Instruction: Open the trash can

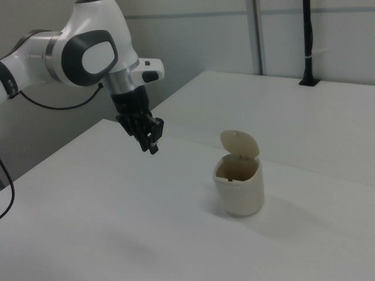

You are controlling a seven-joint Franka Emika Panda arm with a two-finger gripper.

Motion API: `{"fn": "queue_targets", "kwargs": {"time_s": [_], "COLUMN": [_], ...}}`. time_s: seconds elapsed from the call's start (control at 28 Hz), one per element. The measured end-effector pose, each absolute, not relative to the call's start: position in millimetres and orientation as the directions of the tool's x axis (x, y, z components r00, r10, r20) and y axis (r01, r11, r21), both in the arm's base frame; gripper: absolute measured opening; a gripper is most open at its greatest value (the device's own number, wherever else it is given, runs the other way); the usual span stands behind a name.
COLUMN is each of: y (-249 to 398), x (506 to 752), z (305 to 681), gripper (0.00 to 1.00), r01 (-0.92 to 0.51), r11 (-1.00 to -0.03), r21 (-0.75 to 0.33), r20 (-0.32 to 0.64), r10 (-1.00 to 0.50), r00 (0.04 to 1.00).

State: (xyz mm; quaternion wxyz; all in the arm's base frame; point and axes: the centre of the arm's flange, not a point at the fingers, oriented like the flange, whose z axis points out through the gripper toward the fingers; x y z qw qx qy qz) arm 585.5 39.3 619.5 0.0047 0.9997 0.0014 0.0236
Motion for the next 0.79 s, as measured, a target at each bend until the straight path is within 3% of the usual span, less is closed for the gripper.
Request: {"fn": "queue_targets", "kwargs": {"time_s": [0.14,0.61,0.79], "y": [39.3,35.9,35.8], "x": [584.9,583.5,583.1], "z": [617.9,614.6,614.4], "gripper": [0.41,0.94,1.00], "r01": [0.001,-0.012,-0.013], "r11": [-1.000,-1.000,-1.000], "r21": [0.010,0.012,0.012], "r20": [0.039,0.025,0.022], "r10": [0.001,-0.012,-0.012], "r00": [0.999,1.000,1.000]}}
